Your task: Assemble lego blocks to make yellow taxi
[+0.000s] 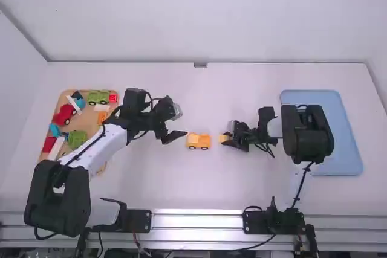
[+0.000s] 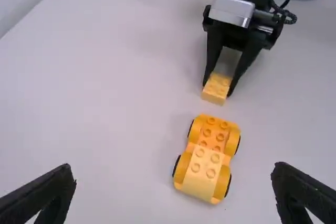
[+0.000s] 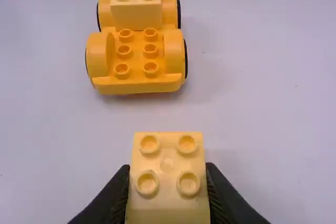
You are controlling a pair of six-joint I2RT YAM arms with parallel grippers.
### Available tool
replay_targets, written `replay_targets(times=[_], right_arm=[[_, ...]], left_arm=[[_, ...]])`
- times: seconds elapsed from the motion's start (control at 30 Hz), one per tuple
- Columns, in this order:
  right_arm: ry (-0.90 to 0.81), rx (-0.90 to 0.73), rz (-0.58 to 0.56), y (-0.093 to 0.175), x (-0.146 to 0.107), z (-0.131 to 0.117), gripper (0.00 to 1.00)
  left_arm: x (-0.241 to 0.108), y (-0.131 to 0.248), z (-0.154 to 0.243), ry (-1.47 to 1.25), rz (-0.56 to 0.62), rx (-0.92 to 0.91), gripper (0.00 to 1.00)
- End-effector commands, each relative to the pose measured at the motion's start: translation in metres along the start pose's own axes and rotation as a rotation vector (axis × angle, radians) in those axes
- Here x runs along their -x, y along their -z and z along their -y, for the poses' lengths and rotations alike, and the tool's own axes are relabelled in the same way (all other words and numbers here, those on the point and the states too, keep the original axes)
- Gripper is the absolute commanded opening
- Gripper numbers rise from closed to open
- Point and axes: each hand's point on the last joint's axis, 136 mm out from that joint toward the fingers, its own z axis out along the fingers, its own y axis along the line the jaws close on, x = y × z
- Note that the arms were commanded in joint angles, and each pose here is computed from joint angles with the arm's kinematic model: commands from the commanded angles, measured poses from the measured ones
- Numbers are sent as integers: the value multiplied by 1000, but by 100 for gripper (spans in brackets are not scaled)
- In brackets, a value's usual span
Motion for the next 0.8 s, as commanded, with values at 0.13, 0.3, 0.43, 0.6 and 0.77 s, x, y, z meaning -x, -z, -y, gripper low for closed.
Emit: replay_targets(times=[0.13, 0.3, 0.43, 0.6, 0.77], right_arm=[[-150, -3, 20, 0, 6, 11, 20], [-167, 27, 29, -1, 17, 16, 19], [-142, 91, 23, -2, 32, 12, 19], [-100, 171, 13, 0, 52, 5, 20], [-64, 230, 12, 4, 72, -3, 21]], left_arm=[[-19, -24, 29, -28, 114, -110, 99], [-37, -41, 32, 9, 157, -123, 99], [-53, -55, 29, 54, 144, -136, 99], [-63, -71, 34, 18, 135, -181, 99], [-76, -89, 39, -73, 72, -196, 99]])
